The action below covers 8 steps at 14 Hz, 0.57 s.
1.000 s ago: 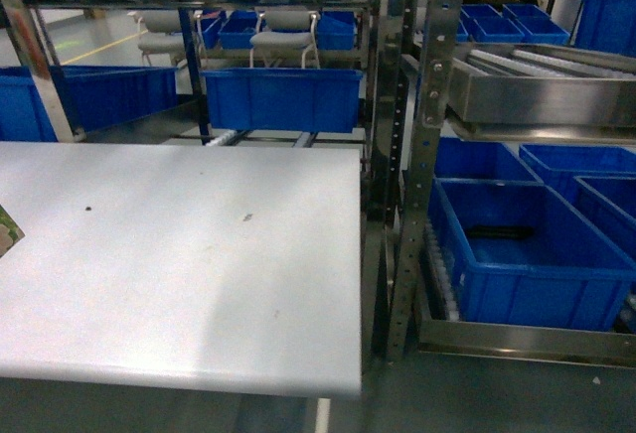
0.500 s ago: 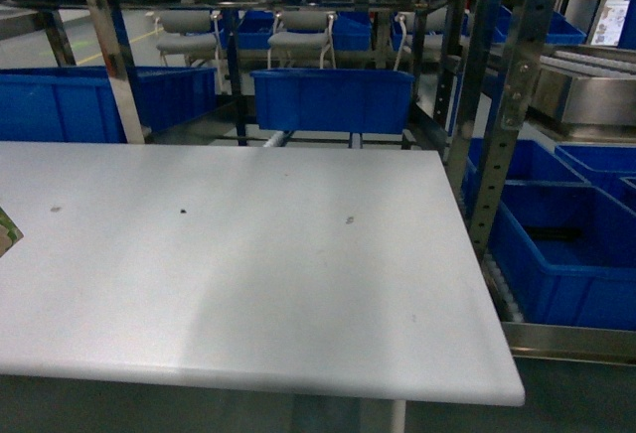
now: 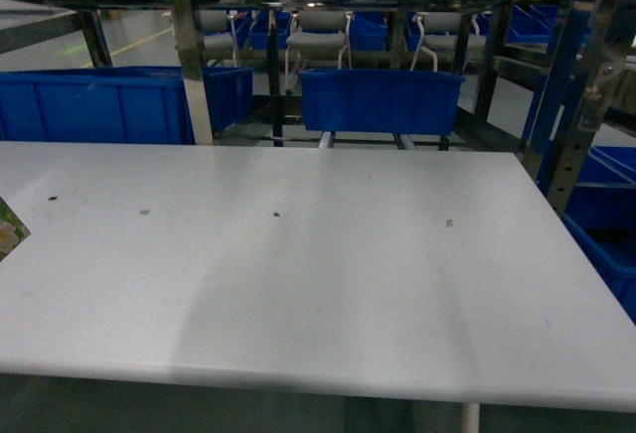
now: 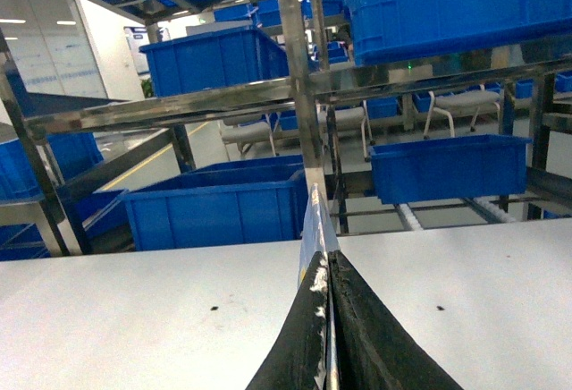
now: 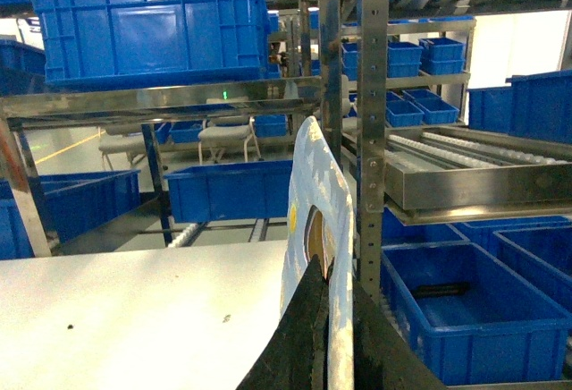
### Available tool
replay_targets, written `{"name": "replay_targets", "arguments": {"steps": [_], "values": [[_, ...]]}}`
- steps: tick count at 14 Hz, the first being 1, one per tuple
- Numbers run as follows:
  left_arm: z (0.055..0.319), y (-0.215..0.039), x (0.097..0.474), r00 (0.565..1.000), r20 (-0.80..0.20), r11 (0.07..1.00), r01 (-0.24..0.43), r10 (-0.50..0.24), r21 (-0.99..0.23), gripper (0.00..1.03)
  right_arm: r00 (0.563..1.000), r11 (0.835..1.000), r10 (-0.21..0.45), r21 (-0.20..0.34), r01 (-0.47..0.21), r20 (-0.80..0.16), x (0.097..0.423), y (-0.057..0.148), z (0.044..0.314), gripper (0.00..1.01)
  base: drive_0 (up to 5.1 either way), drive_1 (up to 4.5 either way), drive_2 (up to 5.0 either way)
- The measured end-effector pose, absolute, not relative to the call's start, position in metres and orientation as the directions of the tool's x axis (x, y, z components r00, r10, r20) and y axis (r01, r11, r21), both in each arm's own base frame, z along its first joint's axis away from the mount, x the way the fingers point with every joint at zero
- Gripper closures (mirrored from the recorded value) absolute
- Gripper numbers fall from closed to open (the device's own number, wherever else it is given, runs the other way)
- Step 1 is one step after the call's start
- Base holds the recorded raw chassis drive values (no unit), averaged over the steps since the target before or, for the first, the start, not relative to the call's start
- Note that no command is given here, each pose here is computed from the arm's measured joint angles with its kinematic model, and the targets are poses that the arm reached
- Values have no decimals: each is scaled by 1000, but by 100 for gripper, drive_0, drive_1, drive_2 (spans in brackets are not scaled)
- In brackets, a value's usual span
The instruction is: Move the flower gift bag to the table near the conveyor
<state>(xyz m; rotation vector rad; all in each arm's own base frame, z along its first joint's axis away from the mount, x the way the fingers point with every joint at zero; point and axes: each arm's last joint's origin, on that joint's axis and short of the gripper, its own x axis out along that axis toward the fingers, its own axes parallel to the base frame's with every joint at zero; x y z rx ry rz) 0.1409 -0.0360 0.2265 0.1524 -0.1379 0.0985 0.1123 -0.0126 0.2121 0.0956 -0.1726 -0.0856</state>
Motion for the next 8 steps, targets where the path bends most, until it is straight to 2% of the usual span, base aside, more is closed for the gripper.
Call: {"name": "replay_targets", "arguments": {"steps": [8], "values": [[226, -36, 141, 986, 144, 984, -108, 87, 144, 101, 982, 992, -93, 102, 76, 166, 112, -13, 212, 99, -487, 254, 254]]}}
